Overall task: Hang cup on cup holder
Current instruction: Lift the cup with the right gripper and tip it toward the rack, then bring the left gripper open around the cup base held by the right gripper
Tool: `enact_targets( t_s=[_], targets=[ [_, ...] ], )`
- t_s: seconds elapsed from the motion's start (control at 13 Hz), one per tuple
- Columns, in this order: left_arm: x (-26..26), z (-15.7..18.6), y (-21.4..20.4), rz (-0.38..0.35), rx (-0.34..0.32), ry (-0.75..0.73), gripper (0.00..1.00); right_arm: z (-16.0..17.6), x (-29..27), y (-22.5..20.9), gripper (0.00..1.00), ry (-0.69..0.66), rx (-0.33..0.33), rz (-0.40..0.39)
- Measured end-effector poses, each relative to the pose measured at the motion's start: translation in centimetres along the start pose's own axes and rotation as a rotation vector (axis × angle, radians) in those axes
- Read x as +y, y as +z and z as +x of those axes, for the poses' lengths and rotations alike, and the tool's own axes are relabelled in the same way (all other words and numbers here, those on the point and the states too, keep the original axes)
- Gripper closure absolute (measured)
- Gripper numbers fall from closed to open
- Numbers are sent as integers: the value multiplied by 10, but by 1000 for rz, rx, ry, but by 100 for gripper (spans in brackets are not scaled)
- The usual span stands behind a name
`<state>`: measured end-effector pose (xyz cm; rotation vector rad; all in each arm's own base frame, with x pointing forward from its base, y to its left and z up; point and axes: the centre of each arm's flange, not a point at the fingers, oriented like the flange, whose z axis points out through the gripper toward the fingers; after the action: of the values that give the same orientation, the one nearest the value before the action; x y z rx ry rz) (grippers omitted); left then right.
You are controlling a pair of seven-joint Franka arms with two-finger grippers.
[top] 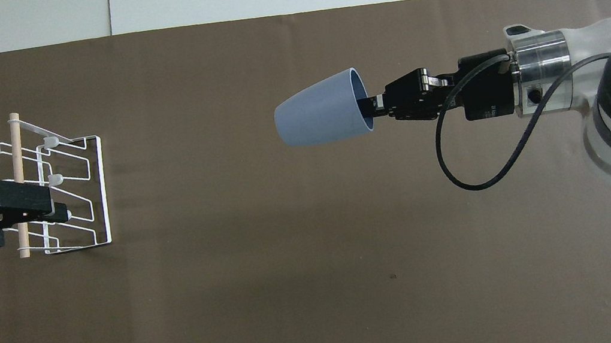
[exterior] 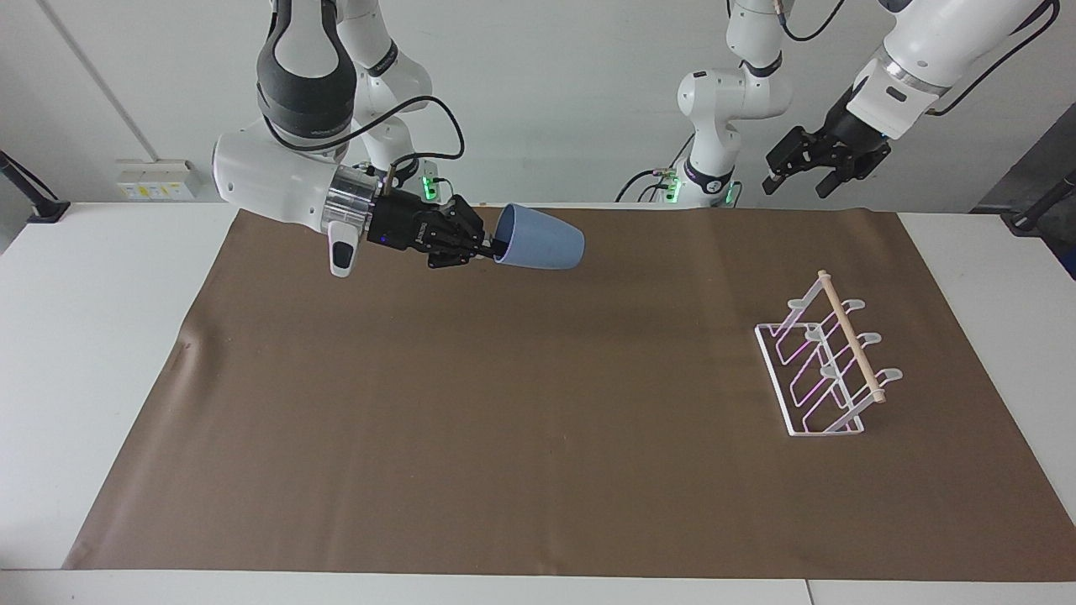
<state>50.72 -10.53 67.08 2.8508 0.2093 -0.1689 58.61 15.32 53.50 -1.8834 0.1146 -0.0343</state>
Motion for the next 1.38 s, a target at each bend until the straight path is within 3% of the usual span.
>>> enact_targets(
  t_s=[0.23,0.54,1.0,1.38],
  targets=[
    [31,-1,-4,-120,-32,-175,0,-9,-1,8,96,74,20,140],
    [70,3,-10,-292,-39,-480,0,-23,-6,23,96,113,16,214],
    [128,-10,1,-378,-68,-865,0,-48,7,55,96,212,18,307],
    [148,-8,2,-476,-95,-1201,0,-54,15,66,96,220,18,314]
  ],
)
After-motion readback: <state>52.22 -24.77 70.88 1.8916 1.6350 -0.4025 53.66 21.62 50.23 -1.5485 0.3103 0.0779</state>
